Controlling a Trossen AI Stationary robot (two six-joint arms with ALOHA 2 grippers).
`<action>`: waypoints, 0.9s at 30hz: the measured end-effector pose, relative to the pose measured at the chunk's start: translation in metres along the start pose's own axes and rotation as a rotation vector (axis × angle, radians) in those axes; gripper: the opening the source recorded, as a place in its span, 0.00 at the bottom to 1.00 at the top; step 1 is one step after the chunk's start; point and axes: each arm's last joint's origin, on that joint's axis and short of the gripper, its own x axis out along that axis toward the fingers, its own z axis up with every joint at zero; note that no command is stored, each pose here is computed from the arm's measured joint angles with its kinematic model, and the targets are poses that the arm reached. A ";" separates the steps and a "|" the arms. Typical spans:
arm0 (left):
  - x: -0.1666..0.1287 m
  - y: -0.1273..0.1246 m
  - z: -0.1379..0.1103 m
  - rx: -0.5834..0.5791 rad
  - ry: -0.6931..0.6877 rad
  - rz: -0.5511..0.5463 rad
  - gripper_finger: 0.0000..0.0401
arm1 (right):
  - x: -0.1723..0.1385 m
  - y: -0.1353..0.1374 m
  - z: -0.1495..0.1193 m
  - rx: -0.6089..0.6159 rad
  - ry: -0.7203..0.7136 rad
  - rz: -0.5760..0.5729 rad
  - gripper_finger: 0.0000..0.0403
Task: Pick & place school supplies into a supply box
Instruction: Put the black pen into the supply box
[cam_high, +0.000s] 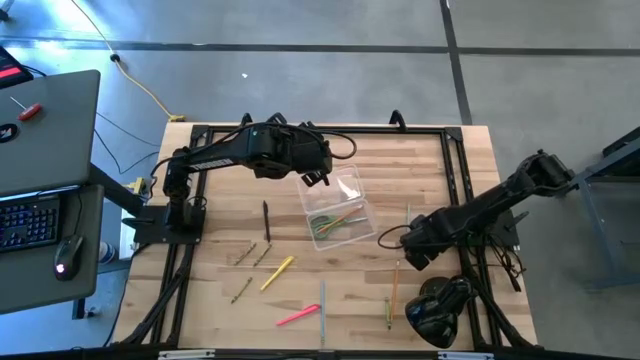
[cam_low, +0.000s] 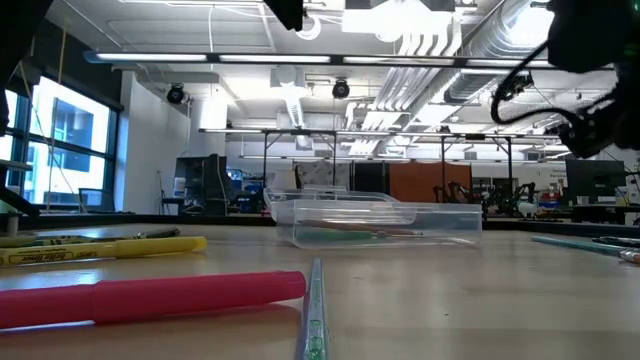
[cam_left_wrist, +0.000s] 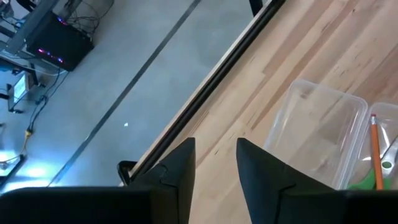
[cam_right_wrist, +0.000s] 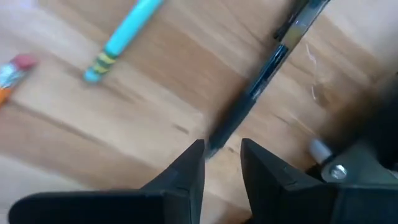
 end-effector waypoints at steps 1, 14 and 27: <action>0.000 0.000 0.000 0.000 0.000 0.000 0.37 | 0.005 -0.002 0.000 0.012 0.000 0.004 0.21; 0.000 0.000 0.000 0.021 -0.002 0.004 0.37 | 0.035 -0.015 0.001 0.020 -0.063 0.023 0.16; -0.021 0.025 -0.001 -0.024 -0.070 0.031 0.37 | -0.014 0.022 0.011 -0.213 -0.332 0.098 0.04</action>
